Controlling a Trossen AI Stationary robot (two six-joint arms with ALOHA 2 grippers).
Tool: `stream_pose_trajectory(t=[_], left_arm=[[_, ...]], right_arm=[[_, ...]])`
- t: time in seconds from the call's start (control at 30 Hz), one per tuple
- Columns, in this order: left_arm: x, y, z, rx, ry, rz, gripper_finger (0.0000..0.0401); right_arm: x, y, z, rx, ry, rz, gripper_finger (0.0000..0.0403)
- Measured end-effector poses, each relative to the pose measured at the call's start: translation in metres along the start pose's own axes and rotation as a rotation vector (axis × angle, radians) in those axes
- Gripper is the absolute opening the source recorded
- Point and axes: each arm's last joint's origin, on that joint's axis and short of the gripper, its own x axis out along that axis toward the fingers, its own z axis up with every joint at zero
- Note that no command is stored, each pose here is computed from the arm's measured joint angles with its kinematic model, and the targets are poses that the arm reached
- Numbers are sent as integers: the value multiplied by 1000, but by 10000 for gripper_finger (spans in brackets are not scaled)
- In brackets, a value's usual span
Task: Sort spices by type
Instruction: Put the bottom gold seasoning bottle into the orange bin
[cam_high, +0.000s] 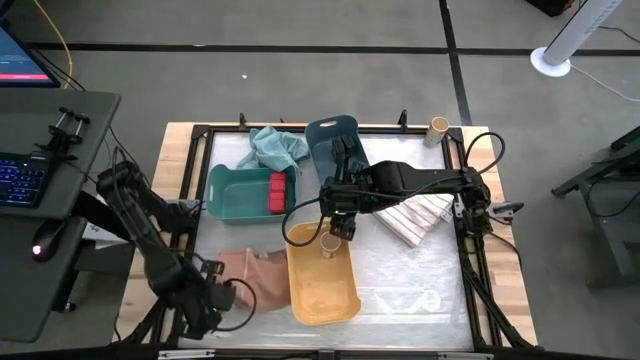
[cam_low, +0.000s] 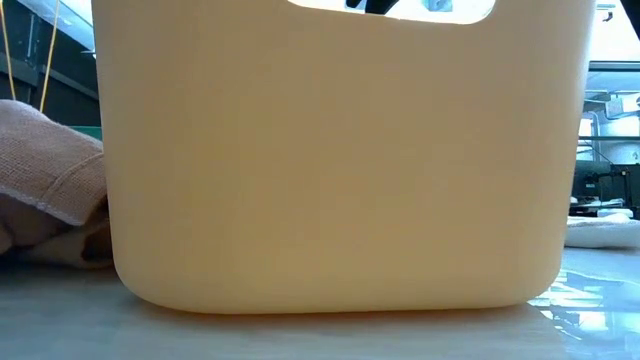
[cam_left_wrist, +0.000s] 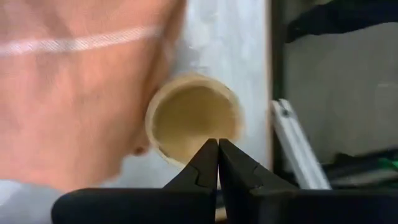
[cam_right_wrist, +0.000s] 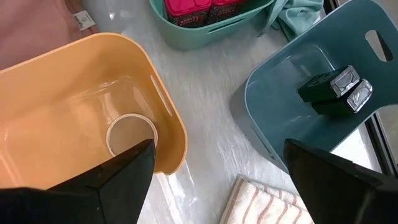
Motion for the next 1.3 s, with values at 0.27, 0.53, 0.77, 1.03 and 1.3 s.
stream_pose_trajectory(t=[0.27,0.53,0.77,1.03,1.3], left_arm=[[-23,5,-8,-85,-40,-89,37],[-27,1,-5,-106,-90,-150,174],[-27,5,-7,-114,-86,-84,296],[-17,4,-2,-123,-128,1,368],[2,-2,-1,-111,-66,82,372]], right_arm=[[0,0,0,-1,0,0,350],[0,0,0,-9,0,0,350],[0,0,0,-10,0,0,350],[0,0,0,-10,0,0,350],[0,0,0,-9,0,0,350]])
